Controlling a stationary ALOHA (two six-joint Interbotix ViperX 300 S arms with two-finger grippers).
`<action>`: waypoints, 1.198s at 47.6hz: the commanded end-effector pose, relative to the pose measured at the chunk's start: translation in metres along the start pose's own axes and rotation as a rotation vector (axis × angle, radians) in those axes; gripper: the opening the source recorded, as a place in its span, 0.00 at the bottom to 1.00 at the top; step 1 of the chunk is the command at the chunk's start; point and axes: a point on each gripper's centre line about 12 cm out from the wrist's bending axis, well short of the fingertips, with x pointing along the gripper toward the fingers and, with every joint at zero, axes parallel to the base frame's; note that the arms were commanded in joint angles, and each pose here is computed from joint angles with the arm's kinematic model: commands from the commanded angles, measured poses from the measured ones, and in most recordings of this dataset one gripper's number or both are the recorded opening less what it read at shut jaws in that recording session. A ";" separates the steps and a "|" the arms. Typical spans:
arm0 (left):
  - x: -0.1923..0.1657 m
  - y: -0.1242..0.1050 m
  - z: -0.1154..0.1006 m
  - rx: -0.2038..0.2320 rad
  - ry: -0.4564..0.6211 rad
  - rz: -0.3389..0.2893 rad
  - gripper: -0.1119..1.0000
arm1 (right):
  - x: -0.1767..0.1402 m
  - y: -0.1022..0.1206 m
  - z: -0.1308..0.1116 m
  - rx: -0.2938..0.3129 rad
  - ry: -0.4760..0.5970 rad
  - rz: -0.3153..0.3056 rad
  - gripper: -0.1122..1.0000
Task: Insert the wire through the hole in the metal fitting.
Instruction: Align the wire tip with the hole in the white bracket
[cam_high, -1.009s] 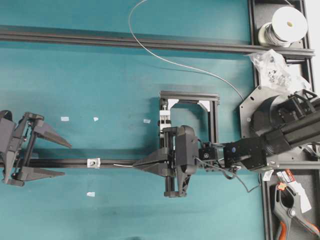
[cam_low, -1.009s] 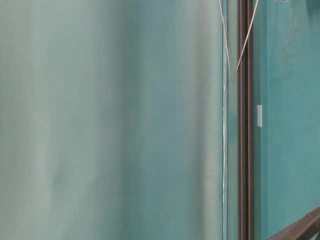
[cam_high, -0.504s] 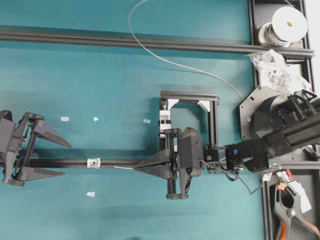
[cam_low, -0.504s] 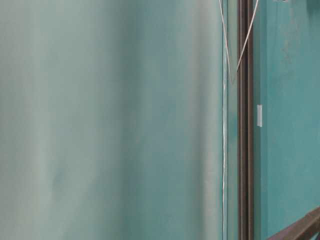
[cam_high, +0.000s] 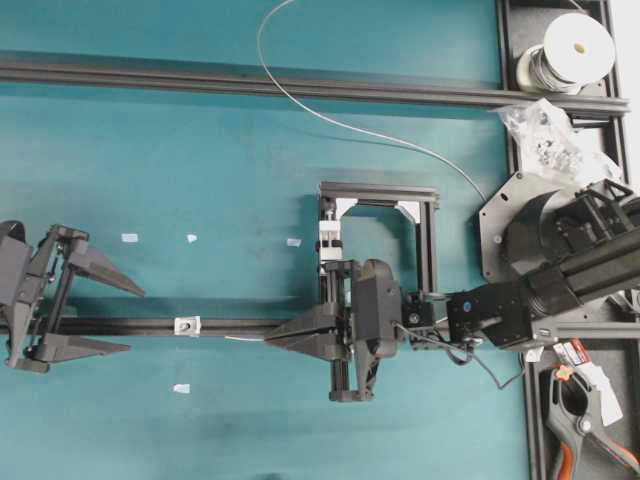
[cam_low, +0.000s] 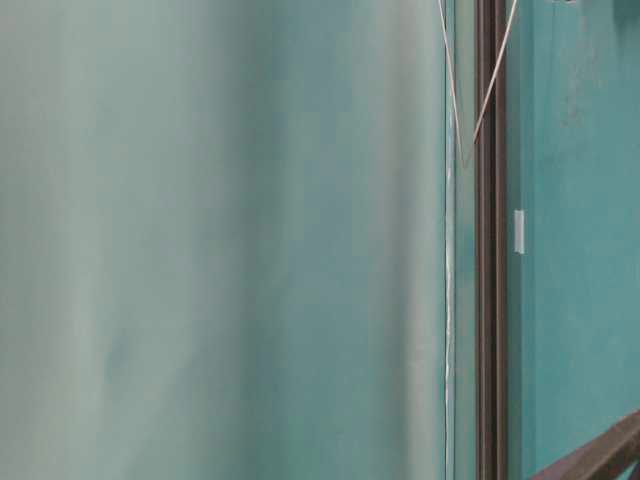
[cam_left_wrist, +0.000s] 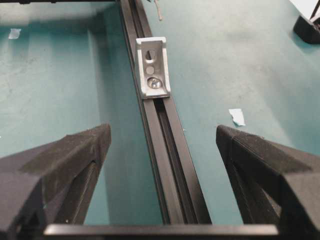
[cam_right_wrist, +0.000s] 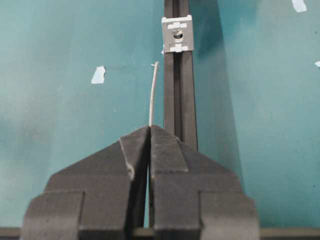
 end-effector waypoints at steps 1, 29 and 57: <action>0.001 -0.002 0.011 -0.002 -0.040 -0.003 0.79 | 0.002 0.007 0.007 0.009 -0.022 0.017 0.10; 0.001 -0.002 0.011 -0.002 -0.040 -0.005 0.79 | 0.012 0.000 0.011 0.021 -0.024 -0.015 0.10; 0.002 -0.002 0.010 -0.001 -0.038 -0.003 0.79 | 0.019 -0.001 0.014 0.020 -0.031 -0.025 0.10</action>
